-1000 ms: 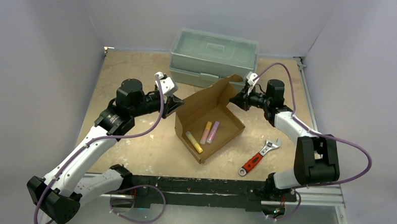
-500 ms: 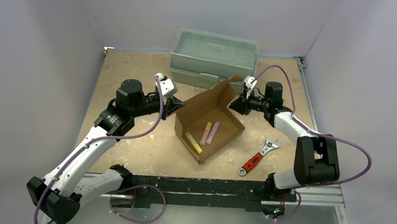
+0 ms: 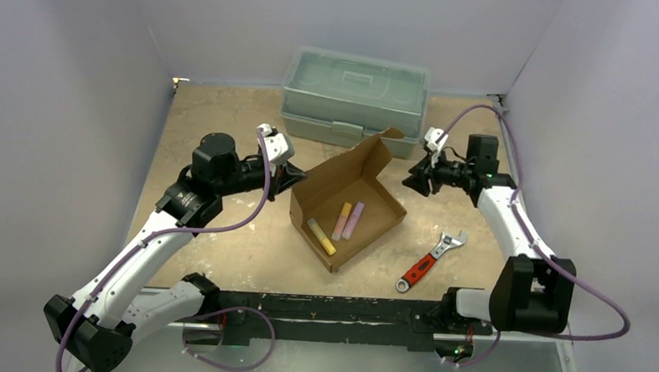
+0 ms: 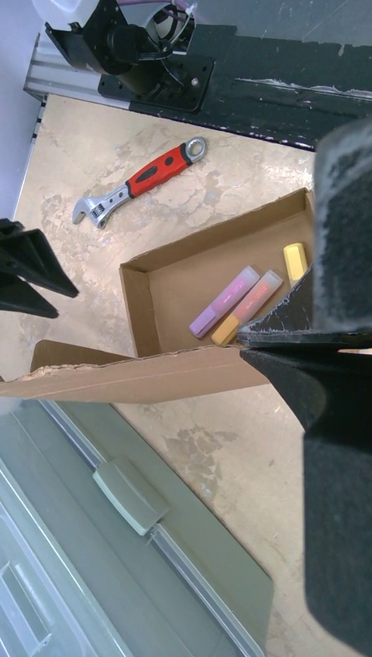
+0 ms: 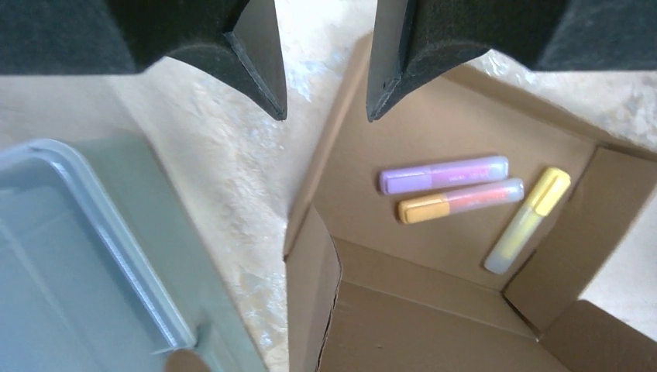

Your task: Fold the paper box

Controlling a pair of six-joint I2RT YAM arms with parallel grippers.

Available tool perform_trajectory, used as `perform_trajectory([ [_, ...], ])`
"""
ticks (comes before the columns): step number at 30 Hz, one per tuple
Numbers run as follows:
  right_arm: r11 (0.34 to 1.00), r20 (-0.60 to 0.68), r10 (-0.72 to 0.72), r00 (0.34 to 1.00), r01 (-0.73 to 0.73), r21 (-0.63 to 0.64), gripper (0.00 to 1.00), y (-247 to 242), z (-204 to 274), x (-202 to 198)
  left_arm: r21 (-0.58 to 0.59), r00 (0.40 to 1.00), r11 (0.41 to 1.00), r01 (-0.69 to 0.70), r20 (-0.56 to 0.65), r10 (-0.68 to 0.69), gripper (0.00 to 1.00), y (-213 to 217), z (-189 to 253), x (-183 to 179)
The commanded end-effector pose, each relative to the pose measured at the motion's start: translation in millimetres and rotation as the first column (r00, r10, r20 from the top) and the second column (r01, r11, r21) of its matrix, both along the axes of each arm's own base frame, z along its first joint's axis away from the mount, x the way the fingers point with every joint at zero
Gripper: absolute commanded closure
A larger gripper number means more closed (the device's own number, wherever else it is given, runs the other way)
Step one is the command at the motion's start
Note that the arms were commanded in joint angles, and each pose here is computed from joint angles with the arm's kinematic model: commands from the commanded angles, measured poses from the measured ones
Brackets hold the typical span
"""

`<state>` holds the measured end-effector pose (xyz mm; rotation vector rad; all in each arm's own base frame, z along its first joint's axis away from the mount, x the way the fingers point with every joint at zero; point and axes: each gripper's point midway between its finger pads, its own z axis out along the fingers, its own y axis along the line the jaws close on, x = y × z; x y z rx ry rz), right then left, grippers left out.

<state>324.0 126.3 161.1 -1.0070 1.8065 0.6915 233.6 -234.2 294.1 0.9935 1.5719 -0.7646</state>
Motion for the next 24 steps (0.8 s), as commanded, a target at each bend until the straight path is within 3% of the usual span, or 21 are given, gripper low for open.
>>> perform_trajectory([
  [1,0.991,0.113,0.1,0.989,-0.089,-0.096,0.54,-15,38,-21,0.045,0.995,0.997,0.057,-0.089,-0.053,1.0,-2,-26,-14],
  [3,0.985,0.193,0.138,0.971,-0.115,-0.127,0.47,-15,63,-28,0.046,0.994,0.997,0.061,-0.093,-0.057,1.0,-4,-25,-14],
  [5,0.981,0.287,0.161,0.944,-0.122,-0.15,0.33,-14,95,-30,0.05,0.993,0.997,0.065,-0.099,-0.06,1.0,-5,-26,-13],
  [8,0.963,0.419,0.26,0.87,-0.202,-0.178,0.04,2,135,-37,0.052,0.993,0.996,0.068,-0.103,-0.062,1.0,-7,-26,-11],
  [9,0.947,0.444,0.317,0.838,-0.253,-0.199,0.02,15,144,-41,0.054,0.992,0.996,0.069,-0.108,-0.063,1.0,-8,-27,-10],
  [15,0.838,0.425,0.541,0.726,-0.422,-0.346,0.01,78,163,-42,0.055,0.991,0.996,0.074,-0.114,-0.067,1.0,-10,-27,-10],
  [20,0.783,0.36,0.604,0.711,-0.446,-0.433,0.02,113,147,-32,0.056,0.99,0.996,0.075,-0.121,-0.068,1.0,-11,-29,-9],
  [24,0.74,0.28,0.632,0.722,-0.455,-0.496,0.12,117,118,-29,0.06,0.99,0.995,0.075,-0.122,-0.067,1.0,-11,-29,-8],
])
